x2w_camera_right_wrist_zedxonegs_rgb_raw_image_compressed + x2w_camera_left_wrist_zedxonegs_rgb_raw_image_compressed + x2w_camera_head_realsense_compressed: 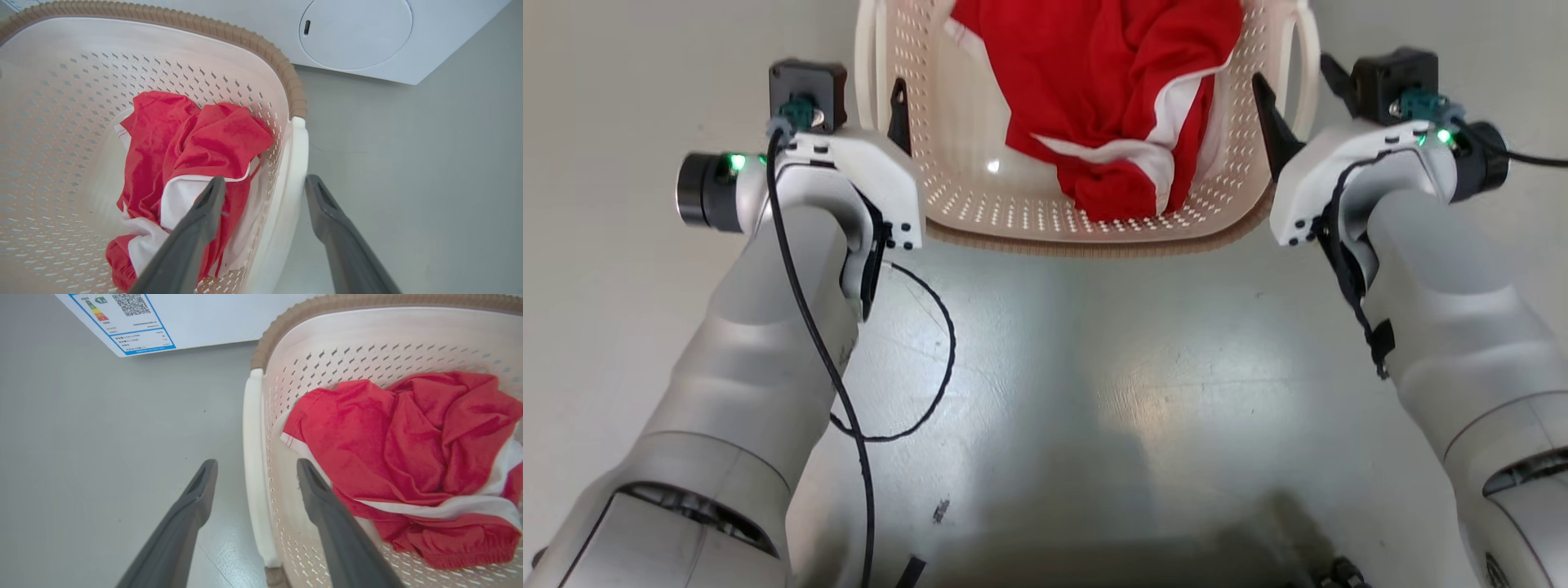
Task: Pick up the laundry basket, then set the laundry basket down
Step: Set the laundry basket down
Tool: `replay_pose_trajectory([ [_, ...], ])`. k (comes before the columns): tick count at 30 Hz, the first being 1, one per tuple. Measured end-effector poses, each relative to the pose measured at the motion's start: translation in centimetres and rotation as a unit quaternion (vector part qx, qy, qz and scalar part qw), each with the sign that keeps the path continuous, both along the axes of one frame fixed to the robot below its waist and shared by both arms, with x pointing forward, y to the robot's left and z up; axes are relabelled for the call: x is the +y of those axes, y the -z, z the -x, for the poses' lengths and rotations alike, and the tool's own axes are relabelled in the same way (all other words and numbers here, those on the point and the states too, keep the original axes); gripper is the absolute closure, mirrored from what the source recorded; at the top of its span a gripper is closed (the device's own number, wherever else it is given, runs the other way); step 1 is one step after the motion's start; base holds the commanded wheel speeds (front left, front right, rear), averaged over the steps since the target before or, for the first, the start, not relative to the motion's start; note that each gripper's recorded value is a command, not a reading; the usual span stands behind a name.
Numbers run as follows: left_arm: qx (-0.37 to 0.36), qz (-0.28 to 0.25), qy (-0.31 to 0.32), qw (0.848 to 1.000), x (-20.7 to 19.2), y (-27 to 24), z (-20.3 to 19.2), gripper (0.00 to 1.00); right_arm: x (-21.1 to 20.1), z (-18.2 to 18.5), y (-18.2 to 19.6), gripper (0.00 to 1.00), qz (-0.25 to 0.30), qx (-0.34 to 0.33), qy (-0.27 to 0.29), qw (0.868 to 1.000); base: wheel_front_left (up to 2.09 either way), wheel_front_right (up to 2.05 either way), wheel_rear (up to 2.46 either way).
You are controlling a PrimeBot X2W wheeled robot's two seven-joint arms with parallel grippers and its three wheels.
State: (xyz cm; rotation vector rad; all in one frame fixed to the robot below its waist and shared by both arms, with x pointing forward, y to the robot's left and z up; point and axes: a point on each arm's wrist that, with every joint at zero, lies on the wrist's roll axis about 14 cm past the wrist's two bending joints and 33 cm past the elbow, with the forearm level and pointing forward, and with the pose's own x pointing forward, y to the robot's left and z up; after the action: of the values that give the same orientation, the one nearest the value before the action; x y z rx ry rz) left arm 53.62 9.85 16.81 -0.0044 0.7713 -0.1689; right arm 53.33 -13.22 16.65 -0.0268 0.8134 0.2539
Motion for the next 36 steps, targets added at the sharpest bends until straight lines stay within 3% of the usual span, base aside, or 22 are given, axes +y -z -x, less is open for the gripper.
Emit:
replay_pose_trajectory([
  [15,-0.069,0.049,-0.044,0.995,-0.1,-8.2,-0.1,0.0,-0.7,-0.7,-8.7,0.0,0.001,-0.092,0.008,0.996,0.0,0.0,0.0],
  [23,-0.125,0.08,-0.072,0.986,0.3,-13.8,0.8,0.0,-1.1,-0.6,-15.1,0.0,-0.008,-0.171,0.021,0.985,0.0,0.0,0.0],
  [32,-0.177,0.098,-0.099,0.974,2.0,-18.8,3.4,0.0,-1.0,1.7,-21.0,0.0,-0.018,-0.237,0.024,0.971,0.0,0.0,0.0],
  [36,-0.196,0.11,-0.121,0.967,3.4,-21.0,6.1,0.0,-1.0,4.8,-23.4,0.0,-0.02,-0.259,0.023,0.965,0.0,0.0,0.0],
])
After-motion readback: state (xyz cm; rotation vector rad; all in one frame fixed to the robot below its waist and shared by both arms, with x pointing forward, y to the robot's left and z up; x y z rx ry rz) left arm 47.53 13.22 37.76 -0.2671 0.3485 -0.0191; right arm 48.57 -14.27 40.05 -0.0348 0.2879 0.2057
